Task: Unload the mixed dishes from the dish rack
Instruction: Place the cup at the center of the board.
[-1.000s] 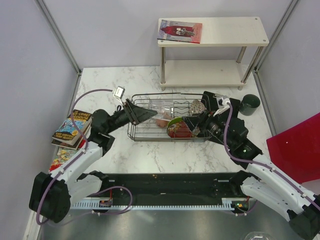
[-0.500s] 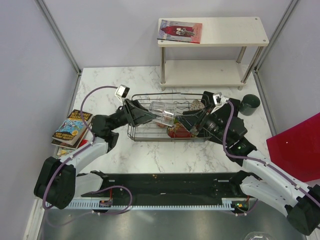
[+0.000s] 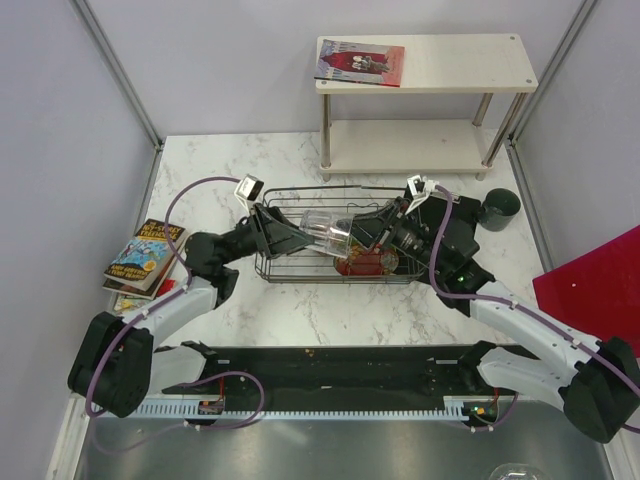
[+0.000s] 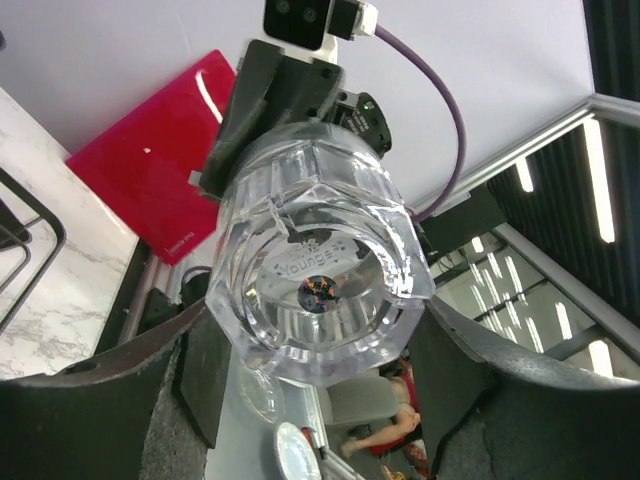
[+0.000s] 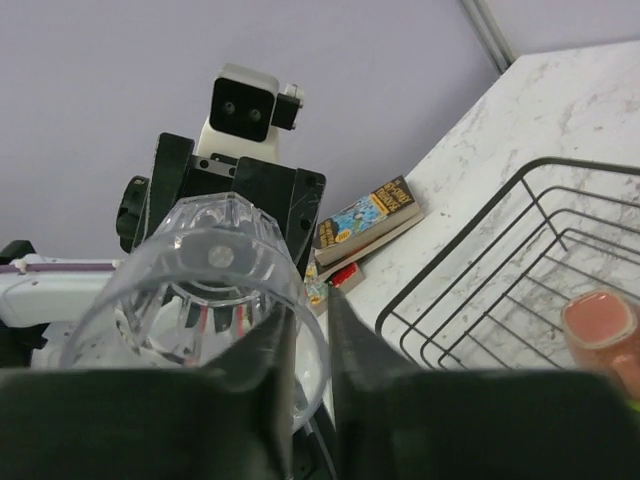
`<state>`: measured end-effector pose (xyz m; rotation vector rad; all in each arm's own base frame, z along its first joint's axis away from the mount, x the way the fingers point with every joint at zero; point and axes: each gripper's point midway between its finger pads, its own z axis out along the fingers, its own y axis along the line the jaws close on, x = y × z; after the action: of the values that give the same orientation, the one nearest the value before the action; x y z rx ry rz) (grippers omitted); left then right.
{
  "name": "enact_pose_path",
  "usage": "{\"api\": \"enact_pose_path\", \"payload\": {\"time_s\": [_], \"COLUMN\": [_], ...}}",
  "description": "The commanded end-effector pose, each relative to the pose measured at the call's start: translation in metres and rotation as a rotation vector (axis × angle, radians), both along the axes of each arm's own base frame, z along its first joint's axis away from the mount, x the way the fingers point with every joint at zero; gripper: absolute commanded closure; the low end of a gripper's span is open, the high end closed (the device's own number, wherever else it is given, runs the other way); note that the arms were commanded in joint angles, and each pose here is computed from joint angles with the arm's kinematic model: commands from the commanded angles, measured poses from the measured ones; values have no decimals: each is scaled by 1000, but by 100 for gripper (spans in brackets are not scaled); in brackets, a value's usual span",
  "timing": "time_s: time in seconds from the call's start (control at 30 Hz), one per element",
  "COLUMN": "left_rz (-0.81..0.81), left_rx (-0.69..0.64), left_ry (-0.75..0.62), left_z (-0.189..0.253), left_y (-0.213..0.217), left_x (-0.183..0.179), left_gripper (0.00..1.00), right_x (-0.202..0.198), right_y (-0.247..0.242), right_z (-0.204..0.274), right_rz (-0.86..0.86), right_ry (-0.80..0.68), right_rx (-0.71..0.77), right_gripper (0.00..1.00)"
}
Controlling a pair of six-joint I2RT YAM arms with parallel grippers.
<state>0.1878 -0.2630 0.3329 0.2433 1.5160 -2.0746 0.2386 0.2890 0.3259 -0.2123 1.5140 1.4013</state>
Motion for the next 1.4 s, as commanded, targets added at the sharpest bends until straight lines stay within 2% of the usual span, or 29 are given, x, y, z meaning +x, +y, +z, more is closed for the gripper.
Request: {"api": "enact_pose_path", "payload": {"time_s": [0.0, 0.07, 0.1, 0.13, 0.2, 0.23, 0.27, 0.3, 0.33, 0.37, 0.43, 0.47, 0.5, 0.53, 0.6, 0.63, 0.7, 0.8, 0.83, 1.0, 1.03, 1.2, 1.37], "left_rz": [-25, -14, -12, -9, 25, 54, 119, 180, 255, 381, 494, 563, 584, 614, 610, 608, 598, 607, 622, 616, 616, 594, 587], "left_rx": [28, 45, 60, 70, 114, 191, 275, 335, 367, 474, 516, 546, 556, 567, 600, 611, 660, 698, 704, 711, 722, 740, 751], "left_ry": [-40, -58, -46, -50, -99, -12, -47, -26, -35, 57, 103, 159, 183, 207, 244, 254, 294, 282, 275, 260, 265, 295, 309], "left_z": [0, -1, -3, -1, -3, -14, -28, -35, -27, -53, -62, -73, -78, -85, -96, -99, -110, -111, -112, -117, -120, -132, -138], "left_y": [-2, -3, -3, -4, -3, -6, -5, -1, 5, 18, 33, 43, 46, 51, 54, 54, 57, 64, 67, 70, 71, 71, 72], "left_x": [-6, -4, -4, -3, -2, 9, 20, 28, 35, 51, 59, 65, 66, 67, 64, 64, 58, 52, 52, 43, 42, 36, 34], "left_gripper": [88, 66, 38, 23, 1, 1, 1, 1, 1, 1, 1, 1, 1, 1, 1, 1, 1, 1, 1, 1, 1, 1, 2], "right_x": [-1, 3, 6, 9, 17, 24, 27, 31, 32, 40, 44, 51, 52, 59, 66, 75, 83, 101, 104, 144, 146, 167, 164], "right_y": [0, -8, -11, -18, -31, -48, -57, -69, -87, -108, -138, -165, -180, -197, -233, -270, -300, -304, -319, -337, -354, -385, -420], "right_z": [15, 11, 8, 8, 6, 7, 7, 9, 12, 12, 13, 12, 27, 10, 17, 1, -7, -23, -28, -34, -34, -46, -58], "right_rz": [2, -54, -78, -126, -212, -307, -354, -422, -497, -616, -757, -900, -972, -1046, -1205, -1310, -1375, -1383, -1417, -1417, -1462, -1533, -1628], "right_ry": [-32, -28, -25, -7, -20, -1, 1, -4, 15, 34, 64, 92, 103, 168, 239, 343, 422, 524, 570, 697, 714, 806, 859], "right_rx": [24, -1, -19, -45, -108, -144, -175, -210, -246, -272, -350, -388, -389, -483, -494, -495, -436, -441, -433, -344, -333, -403, -468], "right_gripper": [100, 100, 100, 100, 100, 100, 100, 100, 100, 100, 100, 100, 100, 100, 100, 100, 100, 100, 100, 100, 100, 100, 100]}}
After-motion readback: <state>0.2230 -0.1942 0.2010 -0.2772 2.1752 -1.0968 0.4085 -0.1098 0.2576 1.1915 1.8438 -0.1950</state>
